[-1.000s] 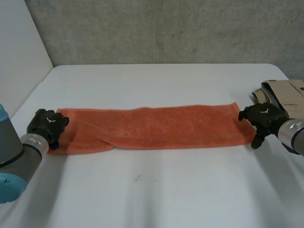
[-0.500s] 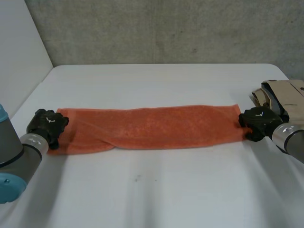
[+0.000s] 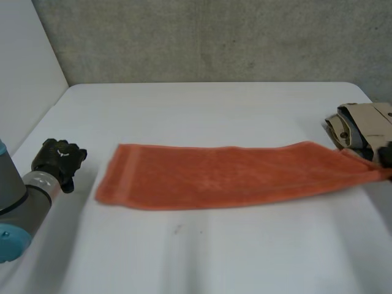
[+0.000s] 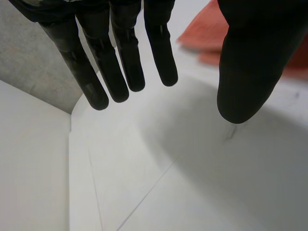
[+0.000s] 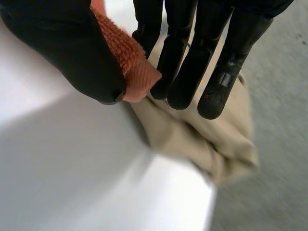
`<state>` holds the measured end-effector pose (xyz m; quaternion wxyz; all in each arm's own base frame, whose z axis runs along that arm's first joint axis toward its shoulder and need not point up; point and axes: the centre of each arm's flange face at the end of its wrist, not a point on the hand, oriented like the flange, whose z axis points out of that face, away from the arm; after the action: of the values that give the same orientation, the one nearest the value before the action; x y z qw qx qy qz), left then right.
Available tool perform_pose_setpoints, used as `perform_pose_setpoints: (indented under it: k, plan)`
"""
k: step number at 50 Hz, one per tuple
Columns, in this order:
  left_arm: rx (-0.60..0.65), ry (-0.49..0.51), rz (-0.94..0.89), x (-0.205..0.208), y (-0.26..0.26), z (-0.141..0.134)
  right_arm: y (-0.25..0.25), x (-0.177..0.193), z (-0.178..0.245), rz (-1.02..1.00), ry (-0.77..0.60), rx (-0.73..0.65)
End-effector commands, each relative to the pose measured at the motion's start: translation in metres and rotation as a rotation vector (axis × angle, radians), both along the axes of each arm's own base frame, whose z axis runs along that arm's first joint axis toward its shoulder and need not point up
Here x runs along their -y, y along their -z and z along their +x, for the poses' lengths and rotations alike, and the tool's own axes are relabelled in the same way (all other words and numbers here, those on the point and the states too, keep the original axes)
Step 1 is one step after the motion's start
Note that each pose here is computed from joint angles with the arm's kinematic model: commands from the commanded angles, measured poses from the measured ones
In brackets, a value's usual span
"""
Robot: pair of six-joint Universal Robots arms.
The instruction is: Fold the laundry.
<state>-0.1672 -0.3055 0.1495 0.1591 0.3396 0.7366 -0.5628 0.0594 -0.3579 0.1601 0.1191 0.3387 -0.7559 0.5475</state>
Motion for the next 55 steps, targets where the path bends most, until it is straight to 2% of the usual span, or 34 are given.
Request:
perform_pose_setpoints:
  k: [1, 7, 12, 18, 19, 22, 23, 27, 31, 34, 41, 45, 49, 53, 55]
  plan:
    - [-0.001, 0.003, -0.003, -0.006, -0.003, 0.000, -0.016, 0.004, -0.038, -0.014, 0.053, -0.144]
    - [-0.004, -0.001, -0.018, -0.007, -0.008, 0.001, -0.037, 0.005, -0.018, -0.066, 0.021, -0.106]
    - [-0.019, -0.005, -0.031, -0.007, -0.013, 0.001, -0.075, -0.005, 0.074, -0.184, -0.198, -0.022]
    - [-0.051, -0.013, -0.035, -0.008, -0.016, 0.001, -0.101, -0.024, 0.170, -0.299, -0.391, 0.031]
    - [-0.059, -0.017, -0.039, -0.007, -0.018, 0.001, -0.100, -0.034, 0.209, -0.326, -0.473, 0.040]
    - [-0.067, -0.019, -0.047, -0.007, -0.020, 0.001, -0.100, -0.053, 0.260, -0.363, -0.588, 0.059]
    - [-0.069, -0.021, -0.051, -0.007, -0.022, 0.002, -0.099, -0.067, 0.290, -0.384, -0.658, 0.076]
    - [-0.073, -0.023, -0.058, -0.007, -0.024, 0.002, -0.082, -0.086, 0.346, -0.398, -0.785, 0.109]
    - [-0.073, -0.024, -0.061, -0.007, -0.025, 0.003, -0.050, -0.100, 0.384, -0.368, -0.867, 0.126]
    - [-0.075, -0.025, -0.064, -0.007, -0.026, 0.003, -0.028, -0.126, 0.412, -0.349, -0.948, 0.135]
    - [-0.075, -0.028, -0.063, -0.007, -0.026, 0.004, 0.015, -0.160, 0.435, -0.257, -1.071, 0.131]
    - [-0.075, -0.026, -0.066, -0.007, -0.026, 0.004, 0.020, -0.163, 0.434, -0.224, -1.066, 0.117]
    - [-0.077, -0.017, -0.078, -0.006, -0.029, 0.001, 0.000, -0.155, 0.429, -0.250, -0.996, 0.117]
    - [-0.097, -0.013, -0.099, -0.005, -0.035, -0.002, -0.048, -0.149, 0.416, -0.251, -0.859, 0.189]
    - [-0.139, -0.007, -0.116, -0.004, -0.042, -0.007, -0.065, -0.134, 0.395, -0.186, -0.751, 0.248]
